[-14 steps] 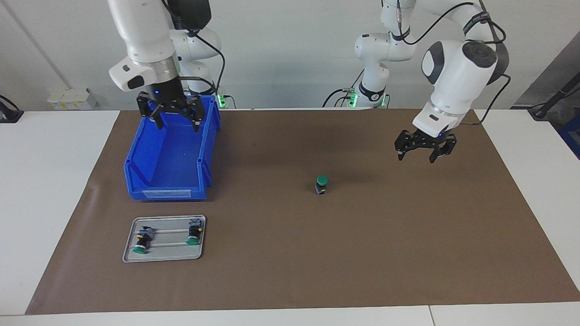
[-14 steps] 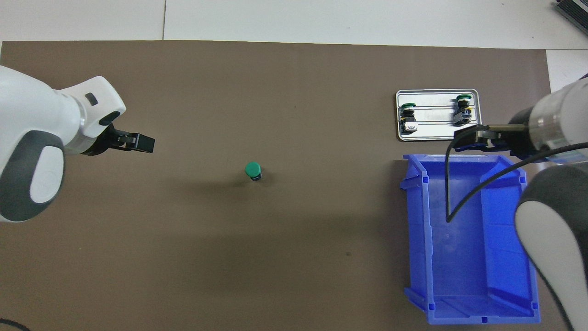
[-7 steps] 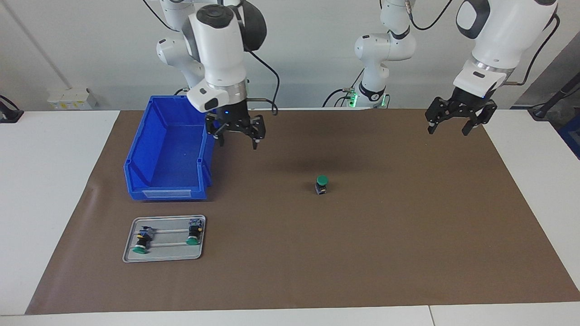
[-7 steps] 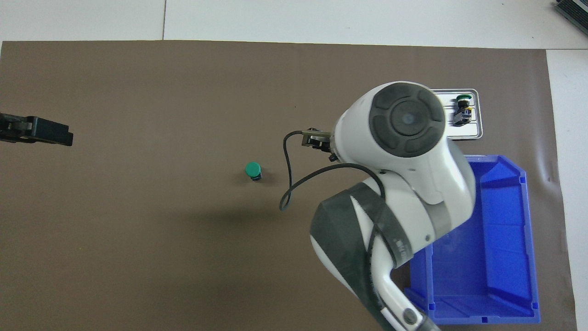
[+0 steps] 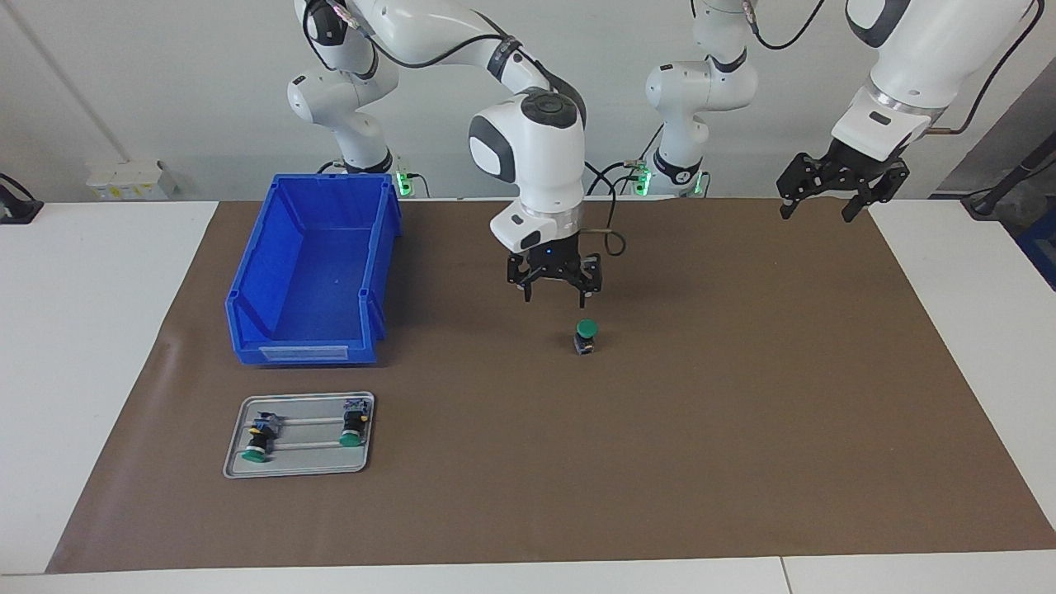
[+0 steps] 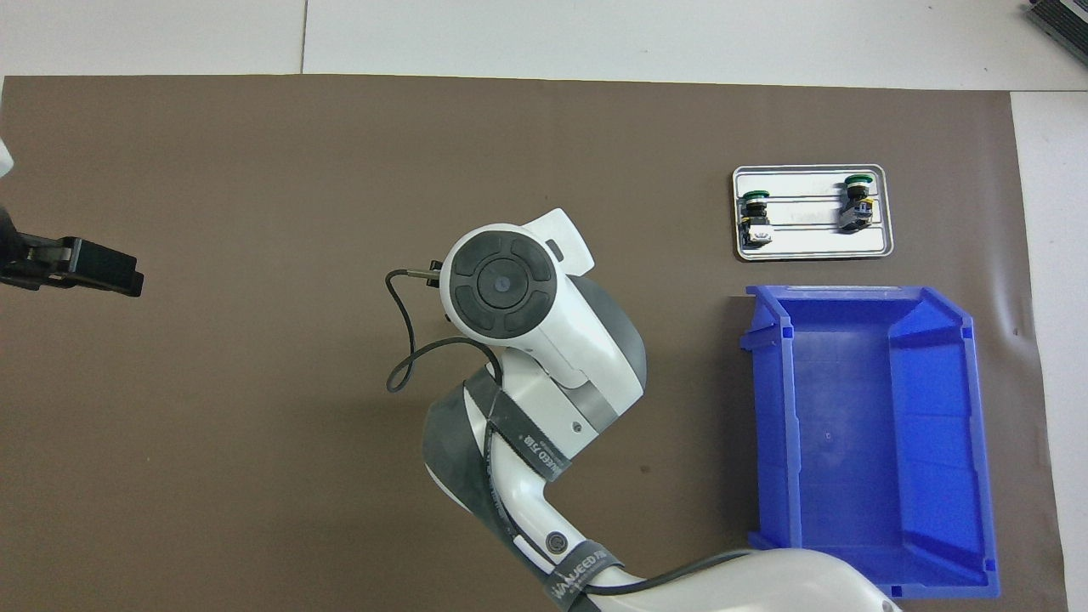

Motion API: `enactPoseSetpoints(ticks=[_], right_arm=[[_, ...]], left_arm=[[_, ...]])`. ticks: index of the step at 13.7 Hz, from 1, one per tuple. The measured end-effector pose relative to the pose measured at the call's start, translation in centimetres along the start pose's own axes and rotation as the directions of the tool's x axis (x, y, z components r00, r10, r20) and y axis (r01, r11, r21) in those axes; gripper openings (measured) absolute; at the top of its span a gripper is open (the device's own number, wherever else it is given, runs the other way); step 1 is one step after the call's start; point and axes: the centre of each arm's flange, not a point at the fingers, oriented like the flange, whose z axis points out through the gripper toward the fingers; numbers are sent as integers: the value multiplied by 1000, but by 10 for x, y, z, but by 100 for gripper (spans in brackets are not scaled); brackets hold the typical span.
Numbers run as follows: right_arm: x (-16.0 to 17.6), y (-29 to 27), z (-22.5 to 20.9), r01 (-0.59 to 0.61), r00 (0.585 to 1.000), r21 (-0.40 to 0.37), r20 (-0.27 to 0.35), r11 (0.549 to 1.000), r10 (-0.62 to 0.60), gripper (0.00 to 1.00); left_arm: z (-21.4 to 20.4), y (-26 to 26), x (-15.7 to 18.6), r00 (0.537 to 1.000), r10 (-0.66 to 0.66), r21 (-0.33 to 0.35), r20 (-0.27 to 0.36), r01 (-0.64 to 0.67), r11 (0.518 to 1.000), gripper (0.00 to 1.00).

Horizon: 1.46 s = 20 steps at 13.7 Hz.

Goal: Place and press button with both arms
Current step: 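Grasp the green button with the right gripper and lift it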

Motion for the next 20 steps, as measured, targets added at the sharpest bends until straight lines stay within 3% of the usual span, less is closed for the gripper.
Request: enactPoseSetpoints(ticks=[5, 14, 20], right_arm=[[-13, -29, 72, 65, 998, -32, -15, 997, -65, 99], [-33, -34, 91, 99, 995, -69, 10, 993, -99, 96], [-42, -31, 103, 113, 993, -86, 27, 990, -111, 85]], left_arm=[[0, -2, -2, 1000, -4, 0, 2, 4, 1000, 100], [0, -2, -2, 1000, -4, 0, 3, 4, 1000, 100], [0, -2, -2, 1000, -4, 0, 4, 4, 1000, 100]])
